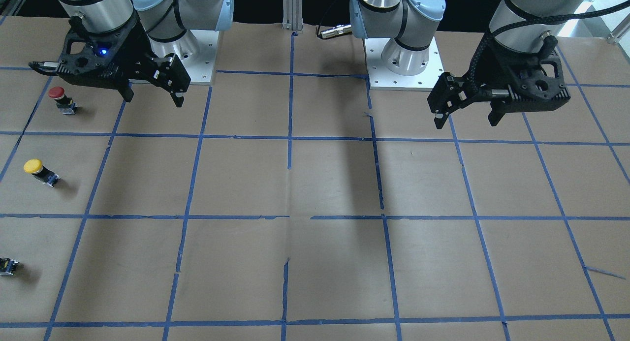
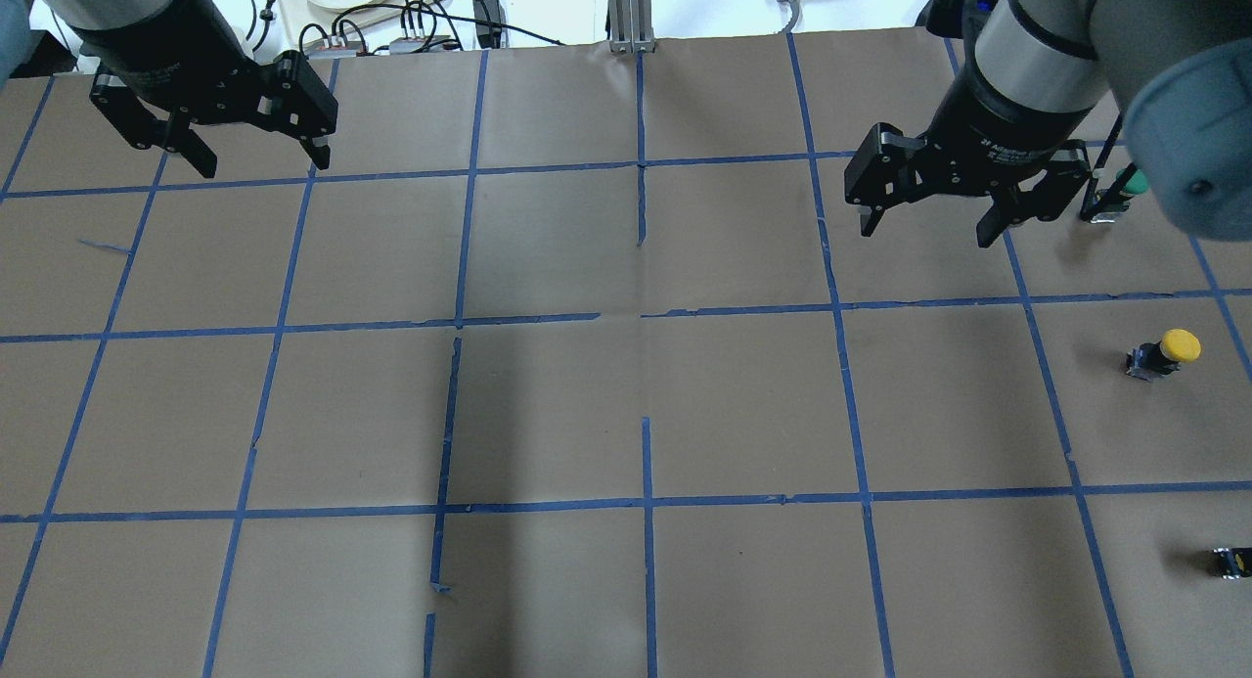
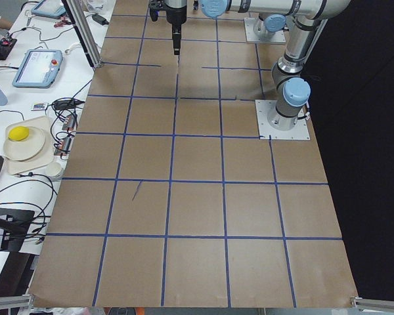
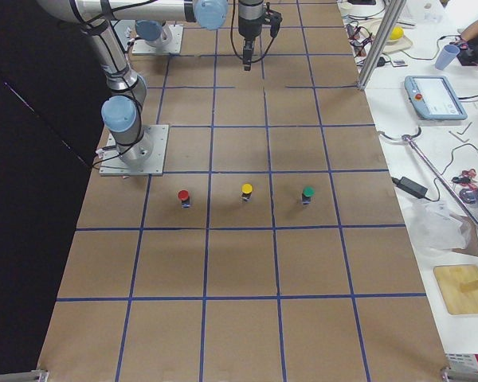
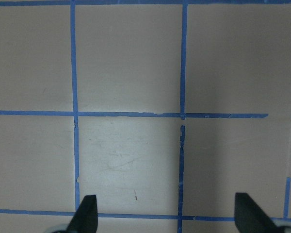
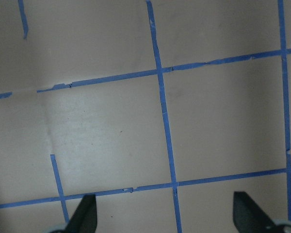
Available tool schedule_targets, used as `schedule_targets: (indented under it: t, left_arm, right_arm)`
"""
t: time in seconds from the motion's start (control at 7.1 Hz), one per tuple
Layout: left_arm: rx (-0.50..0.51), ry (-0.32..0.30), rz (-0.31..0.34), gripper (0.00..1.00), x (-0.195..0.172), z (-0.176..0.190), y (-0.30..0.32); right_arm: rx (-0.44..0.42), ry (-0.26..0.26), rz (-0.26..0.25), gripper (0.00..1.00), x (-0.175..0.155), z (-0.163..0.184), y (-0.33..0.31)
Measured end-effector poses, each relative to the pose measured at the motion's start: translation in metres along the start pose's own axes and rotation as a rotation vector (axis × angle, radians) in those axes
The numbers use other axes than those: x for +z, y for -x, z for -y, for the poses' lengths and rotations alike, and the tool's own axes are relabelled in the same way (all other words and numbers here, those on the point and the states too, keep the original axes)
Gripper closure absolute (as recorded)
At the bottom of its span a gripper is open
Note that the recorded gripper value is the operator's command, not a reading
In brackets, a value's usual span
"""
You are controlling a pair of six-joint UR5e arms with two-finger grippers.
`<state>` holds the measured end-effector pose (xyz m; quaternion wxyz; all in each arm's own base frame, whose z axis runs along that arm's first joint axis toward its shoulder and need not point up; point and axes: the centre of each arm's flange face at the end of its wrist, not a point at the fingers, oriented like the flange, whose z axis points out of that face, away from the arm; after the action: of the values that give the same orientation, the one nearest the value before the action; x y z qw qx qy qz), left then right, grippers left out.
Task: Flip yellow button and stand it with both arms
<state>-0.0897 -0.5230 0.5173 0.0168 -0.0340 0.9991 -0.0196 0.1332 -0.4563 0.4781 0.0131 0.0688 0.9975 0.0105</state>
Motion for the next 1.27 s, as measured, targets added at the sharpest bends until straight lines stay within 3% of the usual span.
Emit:
schedule_targets:
  t: [0.42,1.27]
  left_arm:
    - [-0.006,0.005,-0.001,0.00,0.003,0.000,0.000]
    - [0.002,0.008,0.001,0.00,0.004,-0.002,0.000]
  right_arm:
    - [0.004,0.014,-0.082,0.00,-0.002,-0.004,-0.010]
    - [0.008,-0.013,-0.048,0.00,-0.016,-0.008,-0.006]
